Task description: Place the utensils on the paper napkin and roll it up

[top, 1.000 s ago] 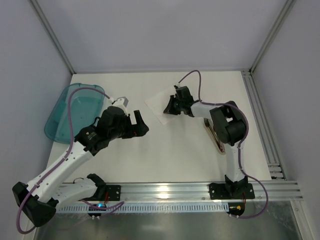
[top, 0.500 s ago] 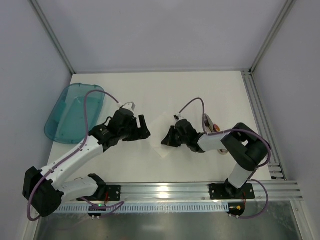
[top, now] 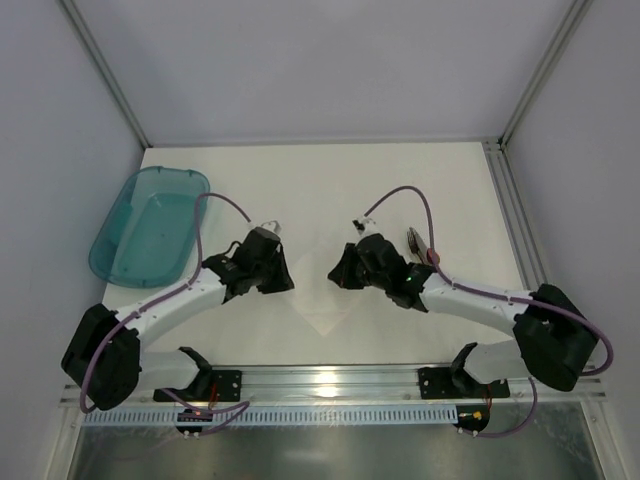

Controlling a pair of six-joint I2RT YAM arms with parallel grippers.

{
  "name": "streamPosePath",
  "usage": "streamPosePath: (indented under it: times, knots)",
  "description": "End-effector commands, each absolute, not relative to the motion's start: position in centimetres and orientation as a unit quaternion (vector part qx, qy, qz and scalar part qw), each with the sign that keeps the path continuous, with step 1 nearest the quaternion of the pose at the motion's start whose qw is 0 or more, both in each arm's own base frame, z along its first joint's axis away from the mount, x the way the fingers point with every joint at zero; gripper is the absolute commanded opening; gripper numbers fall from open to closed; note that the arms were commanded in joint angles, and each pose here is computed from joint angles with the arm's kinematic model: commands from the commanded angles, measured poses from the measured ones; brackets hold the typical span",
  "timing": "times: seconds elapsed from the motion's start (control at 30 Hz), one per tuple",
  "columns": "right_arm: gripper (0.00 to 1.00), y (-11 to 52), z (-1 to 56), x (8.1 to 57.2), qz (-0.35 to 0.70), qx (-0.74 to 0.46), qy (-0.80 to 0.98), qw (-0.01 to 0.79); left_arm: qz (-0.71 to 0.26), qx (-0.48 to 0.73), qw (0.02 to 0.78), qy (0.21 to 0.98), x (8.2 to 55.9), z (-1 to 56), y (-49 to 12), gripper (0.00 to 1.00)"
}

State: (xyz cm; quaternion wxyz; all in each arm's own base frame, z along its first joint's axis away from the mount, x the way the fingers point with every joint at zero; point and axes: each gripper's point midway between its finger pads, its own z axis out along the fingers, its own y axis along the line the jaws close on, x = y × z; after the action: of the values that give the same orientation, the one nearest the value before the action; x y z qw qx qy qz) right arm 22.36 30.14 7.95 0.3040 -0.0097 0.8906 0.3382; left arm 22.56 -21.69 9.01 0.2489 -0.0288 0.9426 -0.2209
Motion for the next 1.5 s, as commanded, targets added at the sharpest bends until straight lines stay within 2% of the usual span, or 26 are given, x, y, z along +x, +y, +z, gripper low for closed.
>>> streamPosePath:
  times: [0.0, 0.17, 0.2, 0.3, 0.43, 0.67, 0.73, 0.87, 1.07, 1.2, 1.3, 1.33, 1.4, 1.43, 1.47]
  knots:
    - [0.05, 25.6, 13.0, 26.3, 0.242, -0.048, 0.894, 0.375, -0.226, -0.028, 0.259, 0.939, 23.3, 7.9, -22.2, 0.13]
    - [0.11, 16.6, 15.2, 29.8, 0.161, -0.025, 0.902, 0.399, -0.205, -0.031, 0.238, 0.949, 23.6, 5.7, -22.2, 0.06]
    - [0.11, 12.9, 15.0, 30.5, 0.119, 0.015, 0.912, 0.391, -0.187, -0.036, 0.238, 0.952, 23.9, 4.8, -21.9, 0.03]
    - [0.11, 7.4, 14.1, 31.3, 0.057, 0.055, 0.922, 0.379, -0.172, -0.042, 0.237, 0.955, 24.4, 3.7, -21.7, 0.0]
    - [0.12, 3.4, 11.9, 31.4, 0.029, 0.097, 0.938, 0.332, -0.14, -0.046, 0.226, 0.963, 24.8, 1.8, -21.0, 0.0]
    - [0.18, 0.1, 10.4, 30.5, -0.008, 0.153, 0.934, 0.324, -0.112, -0.072, 0.184, 0.974, 24.2, -1.4, -19.6, 0.0]
    - [0.18, 0.0, 9.2, 29.8, -0.009, 0.155, 0.941, 0.3, -0.1, -0.08, 0.18, 0.975, 23.9, -1.6, -19.0, 0.0]
    - [0.18, 0.4, 7.2, 28.9, -0.001, 0.156, 0.95, 0.269, -0.091, -0.082, 0.185, 0.975, 23.3, -1.0, -18.1, 0.0]
    - [0.18, 0.2, 6.2, 28.8, -0.005, 0.163, 0.95, 0.265, -0.067, -0.081, 0.185, 0.977, 22.6, -0.5, -16.8, 0.0]
    - [0.19, 0.2, 5.8, 28.7, -0.003, 0.167, 0.947, 0.274, -0.096, -0.077, 0.193, 0.973, 22.5, 0.9, -17.5, 0.01]
    - [0.2, 0.9, 5.2, 28.8, 0.014, 0.162, 0.949, 0.269, -0.141, -0.06, 0.2, 0.968, 22.4, 2.6, -18.8, 0.14]
    - [0.2, 1.0, 5.1, 28.7, 0.016, 0.161, 0.95, 0.267, -0.153, -0.056, 0.211, 0.964, 22.8, 4.0, -19.2, 0.25]
    - [0.2, 1.1, 4.8, 28.7, 0.018, 0.159, 0.951, 0.265, -0.157, -0.05, 0.217, 0.962, 23.0, 5.4, -19.3, 0.37]
    - [0.2, 1.1, 4.7, 28.7, 0.019, 0.159, 0.951, 0.263, -0.162, -0.048, 0.221, 0.96, 22.9, 6.3, -19.3, 0.53]
    - [0.2, 1.2, 4.6, 28.7, 0.02, 0.158, 0.952, 0.262, -0.172, -0.046, 0.231, 0.957, 23.3, 7.4, -19.6, 0.59]
